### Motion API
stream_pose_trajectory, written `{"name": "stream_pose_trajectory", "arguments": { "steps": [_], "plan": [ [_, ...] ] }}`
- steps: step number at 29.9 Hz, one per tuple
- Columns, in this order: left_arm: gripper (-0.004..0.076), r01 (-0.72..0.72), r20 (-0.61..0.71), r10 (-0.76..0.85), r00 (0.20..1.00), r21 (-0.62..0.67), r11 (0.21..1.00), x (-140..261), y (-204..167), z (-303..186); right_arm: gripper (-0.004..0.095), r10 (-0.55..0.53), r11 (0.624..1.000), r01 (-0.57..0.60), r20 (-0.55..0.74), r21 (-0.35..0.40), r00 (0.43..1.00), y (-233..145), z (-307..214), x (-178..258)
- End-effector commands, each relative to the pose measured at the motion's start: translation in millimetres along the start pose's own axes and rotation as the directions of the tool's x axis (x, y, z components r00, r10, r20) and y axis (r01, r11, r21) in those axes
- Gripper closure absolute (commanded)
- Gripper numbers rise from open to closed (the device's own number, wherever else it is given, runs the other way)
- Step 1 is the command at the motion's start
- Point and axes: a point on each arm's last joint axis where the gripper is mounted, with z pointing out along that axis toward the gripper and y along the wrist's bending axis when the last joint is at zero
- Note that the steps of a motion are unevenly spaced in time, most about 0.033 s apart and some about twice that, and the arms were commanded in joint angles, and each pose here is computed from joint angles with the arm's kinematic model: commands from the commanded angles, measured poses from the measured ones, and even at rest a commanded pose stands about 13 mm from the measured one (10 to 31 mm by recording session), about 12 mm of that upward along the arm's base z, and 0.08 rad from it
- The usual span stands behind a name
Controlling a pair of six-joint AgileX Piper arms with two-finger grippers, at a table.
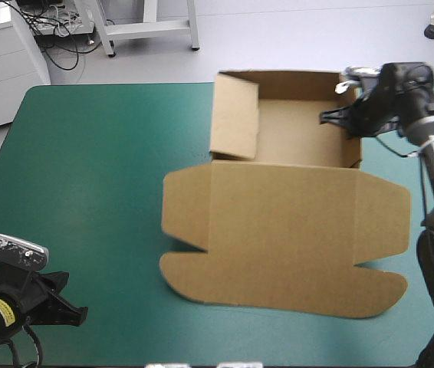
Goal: Fold the box
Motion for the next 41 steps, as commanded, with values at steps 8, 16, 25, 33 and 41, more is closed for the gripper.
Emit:
{"name": "stream_pose_trajectory", "arguments": {
  "steps": [8,16,25,33,41],
  "plan": [
    [0.0756,0.002,0.046,-0.002,0.999,-0.006,1.000,-6.8,1.0,-4.9,0.0926,0.238,0.946,-0.279,0.233,0.166,0.943,-143.0,-97.6,13.2],
    [0.0756,-0.006,0.049,0.007,0.999,-0.026,1.000,-7.1,2.7,-5.0,0.0926,0.368,0.879,-0.408,0.196,0.245,0.909,-216.8,-81.8,30.3],
    [0.0756,-0.008,0.053,0.009,0.999,-0.029,1.000,-7.5,3.0,-5.0,0.0920,0.437,0.861,-0.438,0.066,0.259,0.897,-251.9,-21.0,34.1],
    [0.0756,-0.011,0.055,0.013,0.998,-0.038,0.999,-7.7,3.7,-5.0,0.0543,0.424,0.873,-0.414,0.020,0.257,0.905,-258.3,-2.5,35.4],
    [0.0756,-0.018,0.055,0.021,0.998,-0.056,0.998,-7.8,5.4,-5.1,0.0211,0.396,0.870,-0.391,0.047,0.300,0.917,-255.8,-20.1,35.7]
  ]
}}
